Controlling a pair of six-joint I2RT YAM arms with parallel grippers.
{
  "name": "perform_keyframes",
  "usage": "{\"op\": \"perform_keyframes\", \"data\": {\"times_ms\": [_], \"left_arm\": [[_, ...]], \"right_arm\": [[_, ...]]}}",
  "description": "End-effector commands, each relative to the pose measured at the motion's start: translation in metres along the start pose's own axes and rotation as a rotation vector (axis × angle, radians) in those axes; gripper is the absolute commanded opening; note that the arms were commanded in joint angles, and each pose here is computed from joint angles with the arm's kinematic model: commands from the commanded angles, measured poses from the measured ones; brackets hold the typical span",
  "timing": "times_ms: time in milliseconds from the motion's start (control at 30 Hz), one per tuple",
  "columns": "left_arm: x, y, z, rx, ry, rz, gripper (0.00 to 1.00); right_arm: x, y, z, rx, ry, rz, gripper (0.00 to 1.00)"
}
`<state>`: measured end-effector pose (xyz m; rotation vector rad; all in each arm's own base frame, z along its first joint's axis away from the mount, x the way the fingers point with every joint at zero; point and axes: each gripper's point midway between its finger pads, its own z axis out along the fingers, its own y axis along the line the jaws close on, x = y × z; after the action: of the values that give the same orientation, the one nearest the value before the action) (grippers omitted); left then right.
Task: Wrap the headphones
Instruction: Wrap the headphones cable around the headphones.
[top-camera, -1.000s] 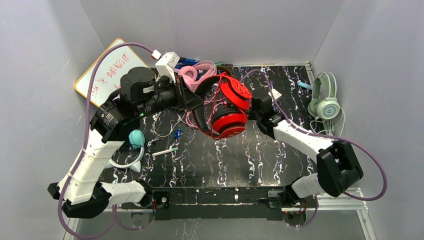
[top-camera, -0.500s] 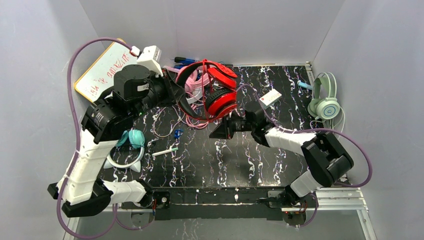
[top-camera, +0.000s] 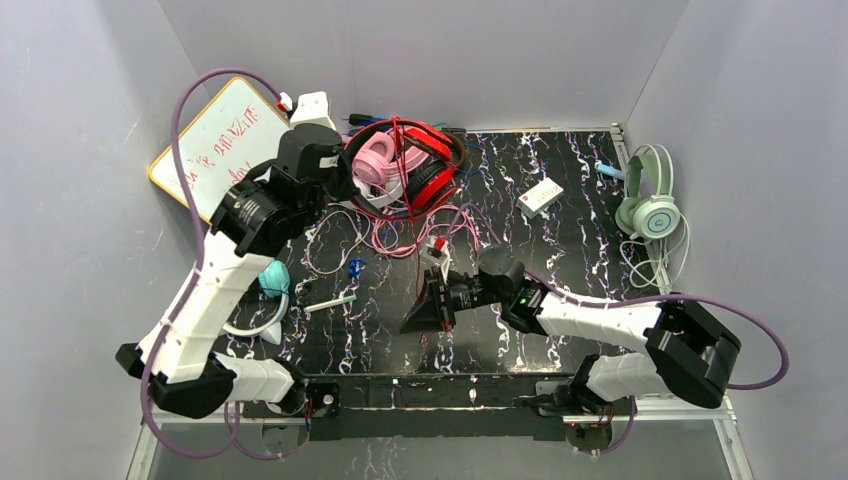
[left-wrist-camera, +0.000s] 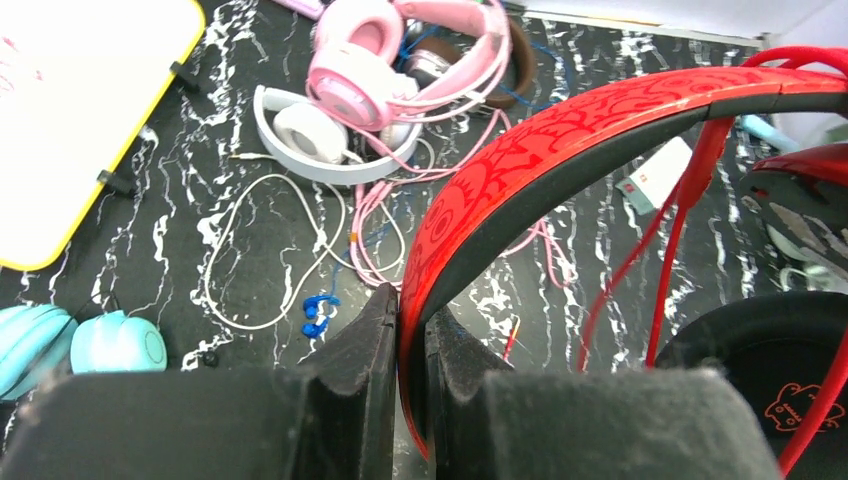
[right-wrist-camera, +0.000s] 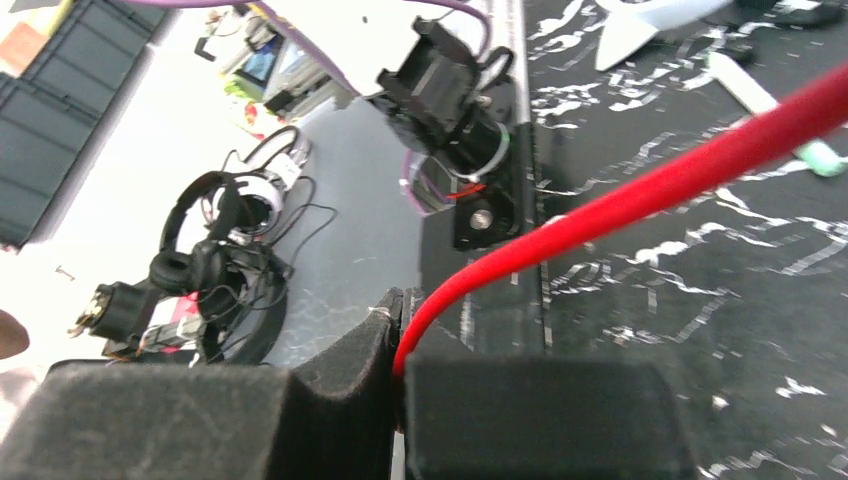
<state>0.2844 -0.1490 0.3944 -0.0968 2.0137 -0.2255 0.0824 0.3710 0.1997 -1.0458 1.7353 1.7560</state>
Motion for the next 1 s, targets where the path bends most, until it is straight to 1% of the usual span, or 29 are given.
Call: {"op": "perform_keyframes", "data": {"times_ms": [0, 133, 300, 400, 533, 667, 833, 967], "left_arm": [[-0.02, 0.021, 0.017, -0.082, -0.095, -0.095, 0.0], [-0.003, 0.041, 0.038, -0.142, -0.038, -0.109, 0.0], [0.028, 0.068, 0.056, -0.279, 0.034, -0.063, 0.0], [0.049, 0.077, 0.063, -0.316, 0.073, -0.039, 0.0], [0.074, 0.08, 0.069, -0.302, 0.12, -0.003, 0.0], [0.095, 0.088, 0.07, -0.299, 0.163, 0.062, 0.0], [0.121, 0.117, 0.063, -0.381, 0.216, 0.226, 0.0], [0.127, 0.134, 0.053, -0.423, 0.226, 0.346, 0.0]], "right_arm": [[-0.017, 0.038, 0.008, -0.069, -0.059, -0.038, 0.09], [-0.027, 0.061, 0.014, -0.095, -0.05, -0.06, 0.07], [-0.045, 0.083, 0.015, -0.098, -0.04, -0.101, 0.04], [-0.056, 0.089, 0.015, -0.085, -0.05, -0.114, 0.01], [-0.066, 0.077, 0.021, 0.01, -0.021, -0.08, 0.01], [-0.072, 0.065, 0.03, 0.093, 0.057, -0.07, 0.01], [-0.081, 0.05, 0.03, 0.209, 0.131, -0.106, 0.01], [-0.078, 0.031, 0.023, 0.327, 0.243, -0.125, 0.01]]}}
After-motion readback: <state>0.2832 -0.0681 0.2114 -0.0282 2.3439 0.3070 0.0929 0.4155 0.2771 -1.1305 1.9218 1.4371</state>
